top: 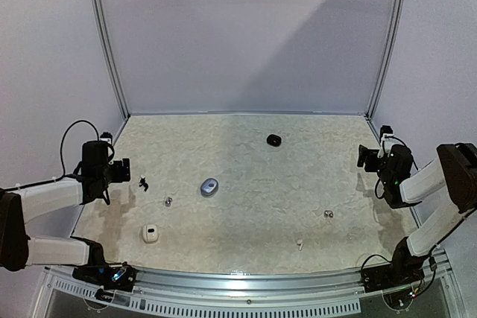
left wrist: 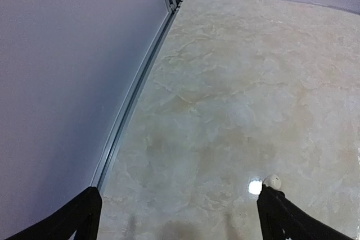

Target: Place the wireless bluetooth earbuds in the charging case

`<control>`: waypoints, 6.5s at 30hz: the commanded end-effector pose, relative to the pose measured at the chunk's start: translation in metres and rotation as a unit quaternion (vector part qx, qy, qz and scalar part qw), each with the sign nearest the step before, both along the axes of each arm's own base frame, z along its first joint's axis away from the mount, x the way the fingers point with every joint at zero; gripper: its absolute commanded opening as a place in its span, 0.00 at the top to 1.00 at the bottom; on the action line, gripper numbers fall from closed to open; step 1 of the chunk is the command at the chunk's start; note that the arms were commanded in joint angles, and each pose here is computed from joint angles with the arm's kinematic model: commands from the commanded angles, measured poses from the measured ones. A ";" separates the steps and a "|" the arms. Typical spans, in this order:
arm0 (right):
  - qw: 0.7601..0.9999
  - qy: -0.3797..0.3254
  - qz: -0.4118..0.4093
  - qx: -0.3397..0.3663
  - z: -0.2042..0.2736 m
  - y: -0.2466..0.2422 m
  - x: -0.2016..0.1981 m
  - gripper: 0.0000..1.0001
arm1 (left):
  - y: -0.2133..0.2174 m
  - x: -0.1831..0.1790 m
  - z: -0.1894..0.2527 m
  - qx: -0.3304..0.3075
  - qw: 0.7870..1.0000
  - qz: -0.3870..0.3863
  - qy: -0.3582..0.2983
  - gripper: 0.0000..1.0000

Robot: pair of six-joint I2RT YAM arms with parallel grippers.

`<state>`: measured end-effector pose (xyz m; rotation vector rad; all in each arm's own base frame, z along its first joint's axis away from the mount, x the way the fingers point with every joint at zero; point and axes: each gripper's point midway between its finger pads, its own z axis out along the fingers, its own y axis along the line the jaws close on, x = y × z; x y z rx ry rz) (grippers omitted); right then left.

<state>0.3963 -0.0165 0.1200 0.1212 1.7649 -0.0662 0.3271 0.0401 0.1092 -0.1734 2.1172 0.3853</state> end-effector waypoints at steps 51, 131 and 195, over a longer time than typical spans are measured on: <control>0.961 0.253 0.105 0.047 0.036 0.222 -0.029 0.01 | -0.309 0.000 -0.101 0.022 0.782 -0.429 0.452 0.31; 0.755 0.065 0.634 0.153 0.274 0.457 -0.109 1.00 | -0.316 -0.096 0.211 -0.119 0.721 -0.682 -0.039 0.01; 0.668 -0.085 0.734 0.088 0.331 0.460 -0.169 1.00 | -0.374 -0.128 0.331 -0.308 0.556 -0.734 -0.240 0.60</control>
